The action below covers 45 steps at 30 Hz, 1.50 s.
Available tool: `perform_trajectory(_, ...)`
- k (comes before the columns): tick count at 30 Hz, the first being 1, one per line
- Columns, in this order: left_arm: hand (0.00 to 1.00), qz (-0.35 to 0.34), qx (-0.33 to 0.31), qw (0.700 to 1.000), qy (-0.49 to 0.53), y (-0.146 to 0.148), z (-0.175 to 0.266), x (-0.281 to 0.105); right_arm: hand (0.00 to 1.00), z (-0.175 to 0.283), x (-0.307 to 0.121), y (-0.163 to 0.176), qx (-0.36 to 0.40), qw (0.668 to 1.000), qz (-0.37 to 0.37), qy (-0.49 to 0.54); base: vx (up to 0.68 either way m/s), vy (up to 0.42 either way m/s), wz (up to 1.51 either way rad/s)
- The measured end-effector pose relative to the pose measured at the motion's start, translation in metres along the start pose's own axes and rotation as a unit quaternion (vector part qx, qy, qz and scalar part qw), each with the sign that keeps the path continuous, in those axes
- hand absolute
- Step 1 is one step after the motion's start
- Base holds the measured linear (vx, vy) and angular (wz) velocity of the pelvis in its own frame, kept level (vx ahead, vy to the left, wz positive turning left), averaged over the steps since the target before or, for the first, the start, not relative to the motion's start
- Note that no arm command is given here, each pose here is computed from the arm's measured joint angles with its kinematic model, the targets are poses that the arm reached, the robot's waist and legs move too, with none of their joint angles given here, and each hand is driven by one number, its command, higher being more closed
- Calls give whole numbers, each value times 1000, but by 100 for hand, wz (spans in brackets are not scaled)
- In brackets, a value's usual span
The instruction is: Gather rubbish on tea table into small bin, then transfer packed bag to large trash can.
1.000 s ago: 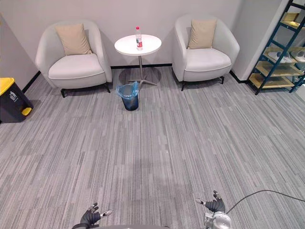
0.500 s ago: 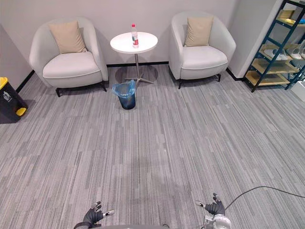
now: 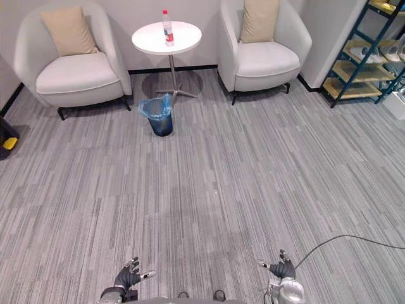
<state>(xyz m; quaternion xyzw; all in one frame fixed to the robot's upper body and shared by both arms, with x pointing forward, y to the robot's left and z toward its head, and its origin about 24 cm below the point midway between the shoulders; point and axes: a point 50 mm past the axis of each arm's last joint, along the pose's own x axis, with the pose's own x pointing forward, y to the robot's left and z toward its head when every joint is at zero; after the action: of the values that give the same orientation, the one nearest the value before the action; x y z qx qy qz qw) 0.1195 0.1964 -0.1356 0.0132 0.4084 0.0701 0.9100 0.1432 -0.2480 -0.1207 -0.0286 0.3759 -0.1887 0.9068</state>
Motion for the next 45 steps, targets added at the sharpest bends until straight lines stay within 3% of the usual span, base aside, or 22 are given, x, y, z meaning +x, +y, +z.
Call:
perform_trajectory(13, 0, -6, 34, 998, -50, 3, 35, 12, 0, 34, 8, 2, -31, 998, 13, -56, 242, -57, 23)
perform_trajectory(17, 0, -23, 34, 997, -58, -12, 42, 16, 0, 34, 7, 3, -32, 998, 11, -57, 465, -337, 23)
perform_trajectory(30, 0, -46, 22, 996, -79, -29, 51, 14, 0, 30, 3, 2, 20, 998, 0, -60, 389, -57, -11)
perform_trajectory(40, 0, -25, 45, 997, -65, -15, 44, 15, 0, 14, 3, 15, 7, 1000, 13, -21, 458, 206, -25)
perform_trajectory(45, 0, -12, 51, 996, -77, -5, 53, 17, 0, 31, 9, 19, 6, 999, 19, -45, 469, 18, 2)
